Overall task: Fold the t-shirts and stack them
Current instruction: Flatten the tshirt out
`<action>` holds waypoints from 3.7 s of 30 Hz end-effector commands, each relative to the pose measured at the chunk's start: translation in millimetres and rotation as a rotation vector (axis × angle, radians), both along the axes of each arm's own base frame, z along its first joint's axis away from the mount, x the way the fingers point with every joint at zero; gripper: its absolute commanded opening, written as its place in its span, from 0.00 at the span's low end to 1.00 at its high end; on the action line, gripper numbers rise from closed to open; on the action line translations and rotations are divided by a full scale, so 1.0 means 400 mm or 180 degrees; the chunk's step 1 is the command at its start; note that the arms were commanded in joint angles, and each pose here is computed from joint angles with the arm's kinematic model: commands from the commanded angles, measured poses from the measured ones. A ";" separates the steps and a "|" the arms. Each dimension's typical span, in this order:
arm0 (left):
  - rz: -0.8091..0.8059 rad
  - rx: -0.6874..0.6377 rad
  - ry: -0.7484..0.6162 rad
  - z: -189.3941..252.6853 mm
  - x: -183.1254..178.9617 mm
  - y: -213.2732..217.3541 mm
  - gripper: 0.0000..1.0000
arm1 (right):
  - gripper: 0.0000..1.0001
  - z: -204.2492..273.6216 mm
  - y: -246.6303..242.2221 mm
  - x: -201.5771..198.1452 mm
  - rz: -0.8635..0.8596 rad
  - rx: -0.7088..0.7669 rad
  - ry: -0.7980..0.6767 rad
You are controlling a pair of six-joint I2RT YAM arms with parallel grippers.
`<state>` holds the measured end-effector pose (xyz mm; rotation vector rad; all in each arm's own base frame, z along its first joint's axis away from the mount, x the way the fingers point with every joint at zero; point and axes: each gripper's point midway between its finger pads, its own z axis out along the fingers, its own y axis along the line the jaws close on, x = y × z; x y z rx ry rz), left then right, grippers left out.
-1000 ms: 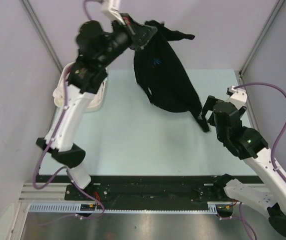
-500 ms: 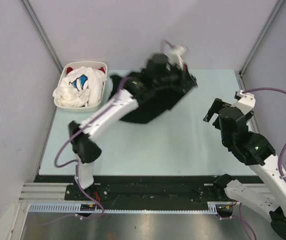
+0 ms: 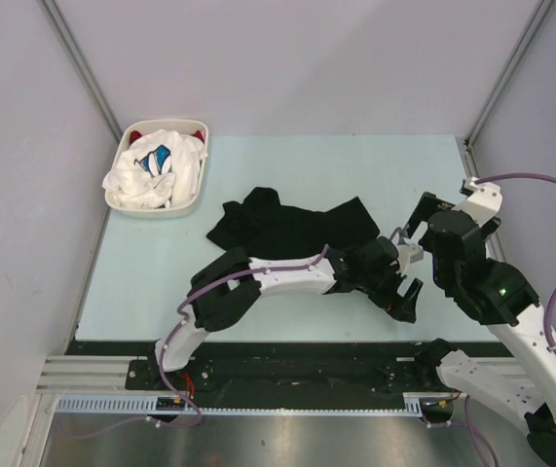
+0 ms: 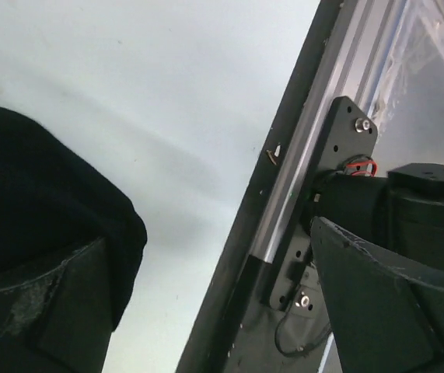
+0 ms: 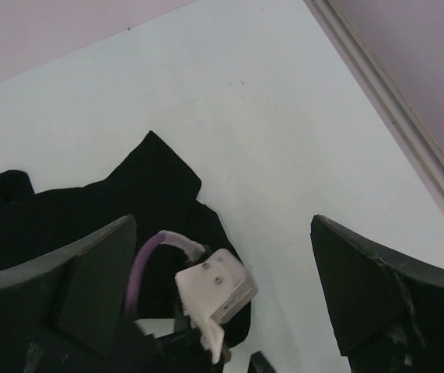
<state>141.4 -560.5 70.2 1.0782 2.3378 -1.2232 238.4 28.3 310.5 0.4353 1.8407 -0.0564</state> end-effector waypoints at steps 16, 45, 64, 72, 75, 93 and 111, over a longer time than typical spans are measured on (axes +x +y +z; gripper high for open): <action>0.3394 -0.0147 -0.0891 0.348 0.367 0.931 1.00 | 0.98 -0.262 0.562 0.222 0.2119 -0.0291 0.1109; 0.4491 -0.0344 -0.0746 0.214 0.304 1.185 1.00 | 0.89 -0.632 1.000 0.364 0.2722 -0.0863 0.1697; 0.4552 -0.0370 -0.0794 0.219 0.313 1.203 1.00 | 0.87 -0.467 1.110 0.503 0.2625 -0.0555 0.0925; 0.4560 -0.0359 -0.0798 0.218 0.321 1.207 1.00 | 0.81 -0.584 1.166 0.555 0.2699 -0.0530 0.0902; 0.4556 -0.0328 -0.0793 0.212 0.326 1.208 1.00 | 0.71 -0.599 1.171 0.572 0.2675 -0.0398 0.0887; 0.4462 -0.0328 -0.0753 0.197 0.316 1.200 1.00 | 0.00 -0.020 0.932 0.481 0.1888 -0.0740 -0.0317; 0.4161 -0.0877 -0.0760 0.321 0.315 1.140 1.00 | 0.00 0.335 0.213 0.069 0.0294 -0.0926 -0.0580</action>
